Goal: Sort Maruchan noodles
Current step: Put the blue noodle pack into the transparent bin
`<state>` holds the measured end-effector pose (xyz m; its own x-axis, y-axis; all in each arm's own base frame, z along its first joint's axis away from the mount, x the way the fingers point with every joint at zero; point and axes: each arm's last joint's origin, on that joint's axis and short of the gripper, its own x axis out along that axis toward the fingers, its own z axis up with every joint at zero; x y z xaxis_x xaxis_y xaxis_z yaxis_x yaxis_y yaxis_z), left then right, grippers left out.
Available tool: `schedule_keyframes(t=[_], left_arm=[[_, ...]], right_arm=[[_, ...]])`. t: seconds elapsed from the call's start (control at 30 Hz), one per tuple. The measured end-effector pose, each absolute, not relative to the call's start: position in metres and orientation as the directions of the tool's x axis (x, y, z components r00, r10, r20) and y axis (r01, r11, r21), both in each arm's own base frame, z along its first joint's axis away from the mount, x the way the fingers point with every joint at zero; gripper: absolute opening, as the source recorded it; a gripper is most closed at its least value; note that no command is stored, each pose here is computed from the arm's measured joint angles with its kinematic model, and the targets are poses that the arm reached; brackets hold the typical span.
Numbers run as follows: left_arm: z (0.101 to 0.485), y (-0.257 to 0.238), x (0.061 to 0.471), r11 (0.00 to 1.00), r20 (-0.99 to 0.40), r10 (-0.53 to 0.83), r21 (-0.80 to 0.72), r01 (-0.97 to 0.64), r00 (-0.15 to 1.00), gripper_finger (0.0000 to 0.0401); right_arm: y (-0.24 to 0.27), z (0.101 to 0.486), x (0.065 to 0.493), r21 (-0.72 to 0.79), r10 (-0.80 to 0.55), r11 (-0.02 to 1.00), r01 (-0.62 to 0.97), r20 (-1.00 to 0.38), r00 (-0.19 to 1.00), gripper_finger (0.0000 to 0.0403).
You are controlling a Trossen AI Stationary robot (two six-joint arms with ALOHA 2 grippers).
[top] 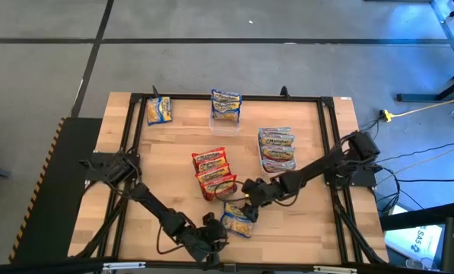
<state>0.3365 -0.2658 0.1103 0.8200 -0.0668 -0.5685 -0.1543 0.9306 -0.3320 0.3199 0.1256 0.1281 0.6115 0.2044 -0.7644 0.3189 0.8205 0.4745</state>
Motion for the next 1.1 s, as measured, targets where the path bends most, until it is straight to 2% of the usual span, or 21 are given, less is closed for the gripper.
schedule_keyframes(t=[0.5, 0.73, 0.9, 1.1], left_arm=[[0.092, -0.255, 0.346, 0.945, -0.582, 0.001, -0.265, -0.191, 0.813, 0.0089], [0.092, -0.253, 0.347, 0.946, -0.557, 0.055, -0.237, -0.221, 0.829, 0.0089], [0.092, -0.252, 0.348, 0.943, -0.55, 0.06, -0.242, -0.228, 0.833, 0.0089], [0.093, -0.252, 0.349, 0.939, -0.533, 0.065, -0.253, -0.232, 0.843, 0.0089]], right_arm=[[0.139, 0.123, 0.329, 0.688, 0.496, 0.705, 0.175, -0.654, 0.571, 0.0269], [0.149, 0.132, 0.332, 0.741, 0.548, 0.666, 0.084, -0.562, 0.62, 0.0269], [0.157, 0.134, 0.33, 0.755, 0.57, 0.652, 0.067, -0.547, 0.613, 0.0269], [0.169, 0.129, 0.325, 0.731, 0.511, 0.675, 0.097, -0.559, 0.654, 0.0269]])
